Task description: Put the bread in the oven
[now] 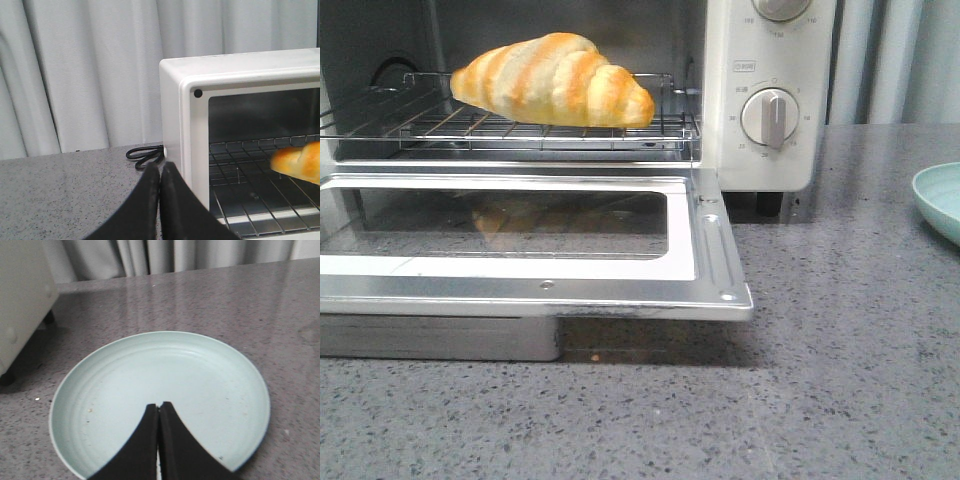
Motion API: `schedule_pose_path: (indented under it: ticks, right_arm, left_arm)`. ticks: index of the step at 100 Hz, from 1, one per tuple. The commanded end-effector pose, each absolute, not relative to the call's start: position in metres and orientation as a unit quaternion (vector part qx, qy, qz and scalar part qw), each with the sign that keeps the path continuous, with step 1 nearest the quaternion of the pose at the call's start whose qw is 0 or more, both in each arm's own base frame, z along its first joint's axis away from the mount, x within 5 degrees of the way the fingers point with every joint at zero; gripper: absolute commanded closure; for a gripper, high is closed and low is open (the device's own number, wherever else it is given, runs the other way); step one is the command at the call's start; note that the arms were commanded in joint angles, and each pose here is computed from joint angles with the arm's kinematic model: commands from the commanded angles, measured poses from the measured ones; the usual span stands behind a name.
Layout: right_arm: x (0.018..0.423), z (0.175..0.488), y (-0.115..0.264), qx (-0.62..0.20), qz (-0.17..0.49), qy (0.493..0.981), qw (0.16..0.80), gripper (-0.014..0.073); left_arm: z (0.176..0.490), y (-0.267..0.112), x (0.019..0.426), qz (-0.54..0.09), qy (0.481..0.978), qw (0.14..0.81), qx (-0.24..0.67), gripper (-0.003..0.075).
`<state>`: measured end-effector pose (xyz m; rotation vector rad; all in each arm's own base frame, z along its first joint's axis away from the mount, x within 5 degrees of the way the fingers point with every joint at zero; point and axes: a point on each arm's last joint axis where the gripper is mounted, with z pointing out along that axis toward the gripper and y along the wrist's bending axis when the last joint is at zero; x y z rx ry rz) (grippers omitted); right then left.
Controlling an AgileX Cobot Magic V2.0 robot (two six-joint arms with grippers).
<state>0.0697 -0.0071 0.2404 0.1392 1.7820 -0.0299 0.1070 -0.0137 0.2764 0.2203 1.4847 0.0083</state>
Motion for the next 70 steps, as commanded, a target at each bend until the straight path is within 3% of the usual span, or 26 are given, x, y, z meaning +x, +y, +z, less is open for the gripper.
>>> schedule_pose_path:
  ticks: [1, 19, 47, 70]
  right_arm:
    - [0.066, 0.249, -0.008, 0.057, -0.023, 0.727, 0.684, 0.0664]
    - [0.058, 0.237, -0.006, 0.043, -0.030, 0.667, 0.743, 0.0664]
    - [0.053, 0.219, -0.005, 0.026, -0.044, 0.641, 0.766, 0.0664]
    - [0.054, 0.207, -0.006, 0.007, -0.070, 0.673, 0.736, 0.0664]
  left_arm:
    - [0.292, -0.016, 0.107, -0.008, 0.639, 0.762, 0.103, 0.0741]
    - [0.292, -0.016, 0.107, -0.008, 0.639, 0.762, 0.103, 0.0741]
    - [0.292, -0.016, 0.107, -0.008, 0.639, 0.762, 0.103, 0.0741]
    - [0.292, -0.016, 0.107, -0.008, 0.639, 0.762, 0.103, 0.0741]
